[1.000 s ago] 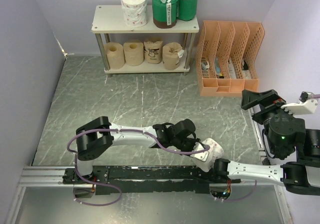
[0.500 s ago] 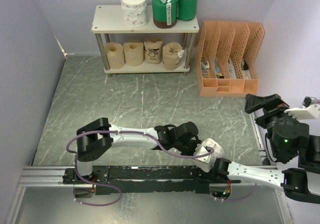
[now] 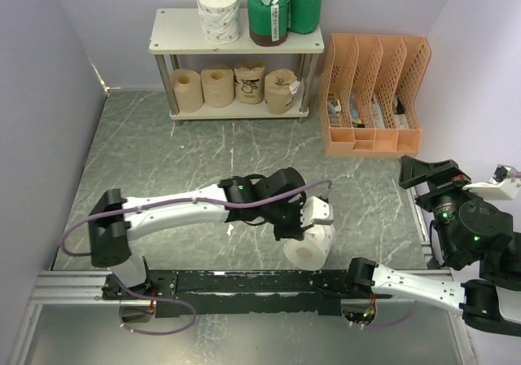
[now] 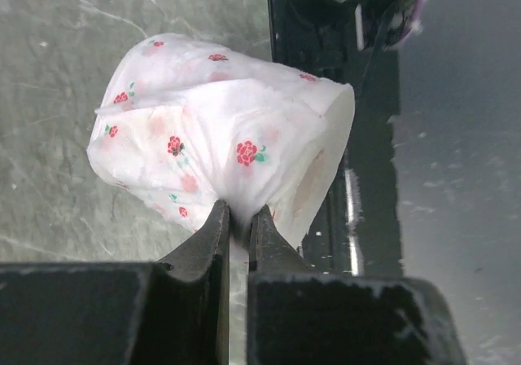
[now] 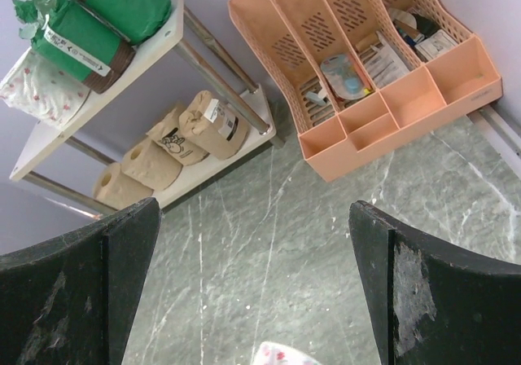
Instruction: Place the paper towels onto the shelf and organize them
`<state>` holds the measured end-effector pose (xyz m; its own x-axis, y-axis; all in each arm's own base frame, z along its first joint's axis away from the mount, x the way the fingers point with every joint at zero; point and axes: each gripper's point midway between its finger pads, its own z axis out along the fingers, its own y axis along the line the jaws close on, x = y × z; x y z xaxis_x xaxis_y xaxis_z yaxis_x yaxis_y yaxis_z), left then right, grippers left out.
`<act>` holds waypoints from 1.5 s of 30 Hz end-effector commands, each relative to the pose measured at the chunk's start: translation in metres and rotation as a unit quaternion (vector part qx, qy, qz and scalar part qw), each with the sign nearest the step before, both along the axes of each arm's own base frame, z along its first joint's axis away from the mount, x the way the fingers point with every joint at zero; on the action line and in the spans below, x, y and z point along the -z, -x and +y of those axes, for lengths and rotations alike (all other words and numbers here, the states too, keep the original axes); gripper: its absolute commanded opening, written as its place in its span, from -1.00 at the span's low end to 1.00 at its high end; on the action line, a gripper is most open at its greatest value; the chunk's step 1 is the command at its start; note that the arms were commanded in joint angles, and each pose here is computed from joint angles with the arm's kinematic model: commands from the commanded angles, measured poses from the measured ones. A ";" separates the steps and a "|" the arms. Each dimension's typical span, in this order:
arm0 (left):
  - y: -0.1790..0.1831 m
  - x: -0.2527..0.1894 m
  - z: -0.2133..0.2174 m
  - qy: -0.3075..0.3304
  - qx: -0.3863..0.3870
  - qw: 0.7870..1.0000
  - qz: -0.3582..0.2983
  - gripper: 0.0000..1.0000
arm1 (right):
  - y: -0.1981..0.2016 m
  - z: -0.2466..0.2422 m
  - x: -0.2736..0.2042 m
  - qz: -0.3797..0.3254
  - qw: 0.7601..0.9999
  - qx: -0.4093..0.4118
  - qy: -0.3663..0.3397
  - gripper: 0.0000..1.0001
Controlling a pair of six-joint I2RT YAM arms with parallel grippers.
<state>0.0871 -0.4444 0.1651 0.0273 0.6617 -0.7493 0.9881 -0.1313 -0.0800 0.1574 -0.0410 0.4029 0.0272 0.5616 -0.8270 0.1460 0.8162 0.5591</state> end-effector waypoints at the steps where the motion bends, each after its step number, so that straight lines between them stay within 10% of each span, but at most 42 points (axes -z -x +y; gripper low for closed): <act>1: -0.007 -0.069 -0.003 0.065 -0.114 0.991 0.020 -0.87 | -0.001 -0.001 0.004 0.002 1.000 0.008 -0.003 1.00; 11: -0.099 -0.151 0.032 0.136 -0.358 0.921 -0.077 -0.87 | 0.000 0.006 0.027 0.012 1.000 -0.006 -0.019 1.00; 26: -0.237 -0.283 0.115 0.266 -0.574 0.763 0.131 -0.87 | -0.005 0.029 0.051 0.032 0.999 -0.022 -0.027 1.00; 37: -0.316 -0.384 0.257 0.497 -0.601 0.551 0.296 -0.87 | -0.003 0.033 0.069 0.043 0.998 -0.031 -0.036 1.00; 45: -0.366 -0.390 0.322 0.538 -0.633 0.452 0.326 -0.87 | -0.001 0.031 0.088 0.052 0.997 -0.031 -0.043 1.00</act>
<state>0.4479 -0.1348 0.5132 -0.3449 -0.8753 -0.3389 0.0554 0.3415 -0.9383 0.1606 -0.0052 0.3222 -0.0970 0.6040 -0.7910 0.1540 0.7943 0.5877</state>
